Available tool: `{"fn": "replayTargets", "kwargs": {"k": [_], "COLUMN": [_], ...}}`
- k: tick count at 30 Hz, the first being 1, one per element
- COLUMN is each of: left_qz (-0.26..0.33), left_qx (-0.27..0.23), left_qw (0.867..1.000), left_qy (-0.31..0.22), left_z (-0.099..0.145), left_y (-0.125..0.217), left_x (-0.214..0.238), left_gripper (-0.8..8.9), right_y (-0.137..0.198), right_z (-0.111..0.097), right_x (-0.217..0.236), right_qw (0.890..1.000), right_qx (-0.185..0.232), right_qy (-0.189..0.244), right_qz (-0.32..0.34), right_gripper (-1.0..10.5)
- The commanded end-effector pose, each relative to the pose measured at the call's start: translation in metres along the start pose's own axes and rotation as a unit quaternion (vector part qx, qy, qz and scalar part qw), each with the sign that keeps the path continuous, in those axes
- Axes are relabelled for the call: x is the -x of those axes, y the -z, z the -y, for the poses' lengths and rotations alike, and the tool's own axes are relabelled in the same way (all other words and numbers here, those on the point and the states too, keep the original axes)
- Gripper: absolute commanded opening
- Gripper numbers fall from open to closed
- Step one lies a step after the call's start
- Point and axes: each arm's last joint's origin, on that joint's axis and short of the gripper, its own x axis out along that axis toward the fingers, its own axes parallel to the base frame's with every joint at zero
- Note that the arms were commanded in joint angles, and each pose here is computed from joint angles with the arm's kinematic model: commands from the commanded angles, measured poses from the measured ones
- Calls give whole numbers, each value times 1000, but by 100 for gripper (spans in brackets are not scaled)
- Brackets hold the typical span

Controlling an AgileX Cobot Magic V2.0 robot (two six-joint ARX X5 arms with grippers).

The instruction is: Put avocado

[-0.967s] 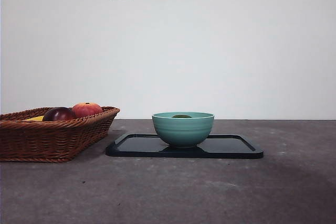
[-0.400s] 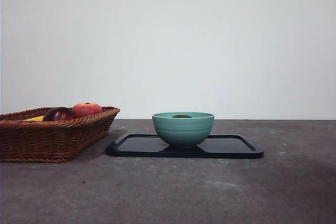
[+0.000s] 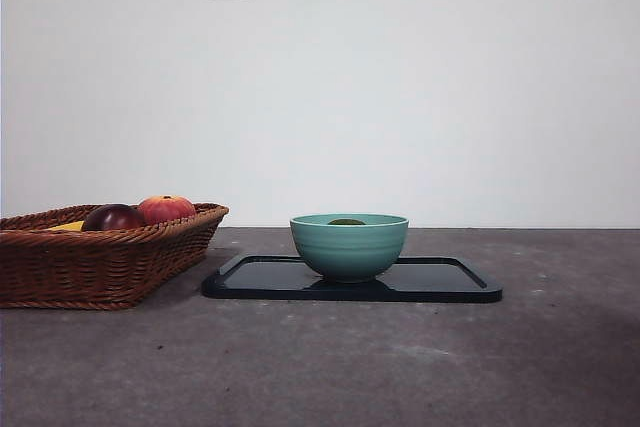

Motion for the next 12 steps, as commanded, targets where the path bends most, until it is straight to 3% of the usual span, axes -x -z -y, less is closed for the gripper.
{"fn": "replayTargets", "kwargs": {"k": [1,12], "left_qz": [-14,-14], "left_qx": [-8,-8], "left_qw": [1000,1000], "left_qy": [0,0], "left_z": [0,0], "left_y": [8,8], "left_x": [-2,-2], "left_gripper": [20,20], "right_y": [1,1], "right_z": [0,0], "right_x": [-1,-1], "right_qw": [1000,1000], "right_qx": [3,3], "right_qy": [2,3], "right_qz": [0,3], "right_gripper": [24,24]}}
